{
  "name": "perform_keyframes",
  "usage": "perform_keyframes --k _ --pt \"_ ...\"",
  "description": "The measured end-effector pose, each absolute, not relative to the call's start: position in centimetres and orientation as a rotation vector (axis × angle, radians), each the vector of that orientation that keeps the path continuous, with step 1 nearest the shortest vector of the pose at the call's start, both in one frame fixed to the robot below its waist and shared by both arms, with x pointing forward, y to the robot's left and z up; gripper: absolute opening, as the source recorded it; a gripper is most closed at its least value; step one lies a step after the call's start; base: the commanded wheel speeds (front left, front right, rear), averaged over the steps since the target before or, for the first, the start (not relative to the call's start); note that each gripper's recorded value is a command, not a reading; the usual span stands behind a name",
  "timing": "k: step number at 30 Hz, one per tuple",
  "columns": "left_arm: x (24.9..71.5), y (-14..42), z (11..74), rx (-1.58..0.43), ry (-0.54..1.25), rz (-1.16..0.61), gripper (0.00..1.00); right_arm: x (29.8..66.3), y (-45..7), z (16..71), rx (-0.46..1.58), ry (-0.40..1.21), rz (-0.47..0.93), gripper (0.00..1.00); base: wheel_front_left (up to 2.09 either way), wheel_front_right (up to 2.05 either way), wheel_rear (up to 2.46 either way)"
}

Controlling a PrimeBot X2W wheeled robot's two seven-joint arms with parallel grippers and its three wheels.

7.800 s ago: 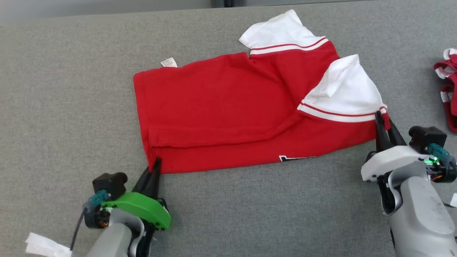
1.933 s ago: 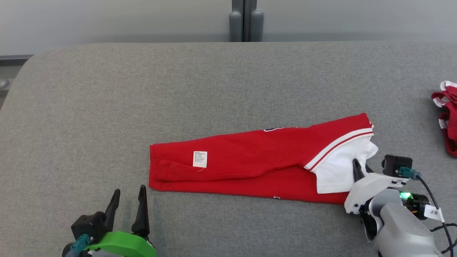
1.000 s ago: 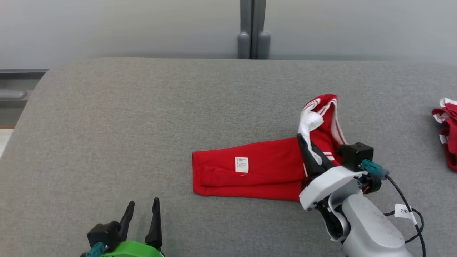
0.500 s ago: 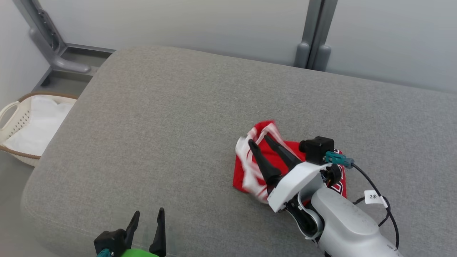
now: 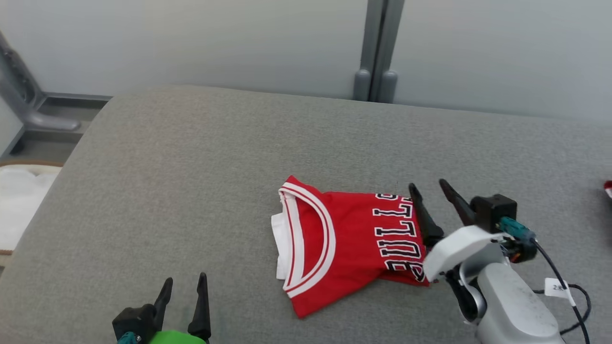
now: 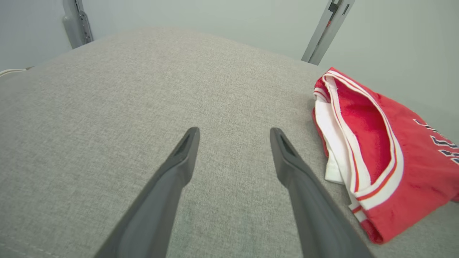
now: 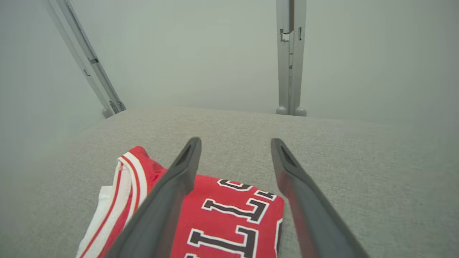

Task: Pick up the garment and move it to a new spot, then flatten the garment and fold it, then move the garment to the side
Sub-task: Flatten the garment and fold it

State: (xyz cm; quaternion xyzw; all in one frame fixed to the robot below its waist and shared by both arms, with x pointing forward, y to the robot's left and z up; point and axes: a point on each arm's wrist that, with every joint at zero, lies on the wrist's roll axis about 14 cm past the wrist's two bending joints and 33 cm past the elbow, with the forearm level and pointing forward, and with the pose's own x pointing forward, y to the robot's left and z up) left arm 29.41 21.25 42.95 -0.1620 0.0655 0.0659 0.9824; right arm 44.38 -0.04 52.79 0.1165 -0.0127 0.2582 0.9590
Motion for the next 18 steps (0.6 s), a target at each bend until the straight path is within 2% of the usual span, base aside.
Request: perform_keyframes --k 10,18 --pt "32.7 18.4 44.6 -0.213 0.103 -0.008 1.0 41.9 -12.4 48.2 0.117 0.036 0.2 1.0 0.0 0.0 0.0" --pt "33.2 16.5 43.8 -0.164 0.134 -0.082 1.0 37.7 -16.6 44.2 0.106 0.141 0.086 1.0 0.0 0.0 0.0"
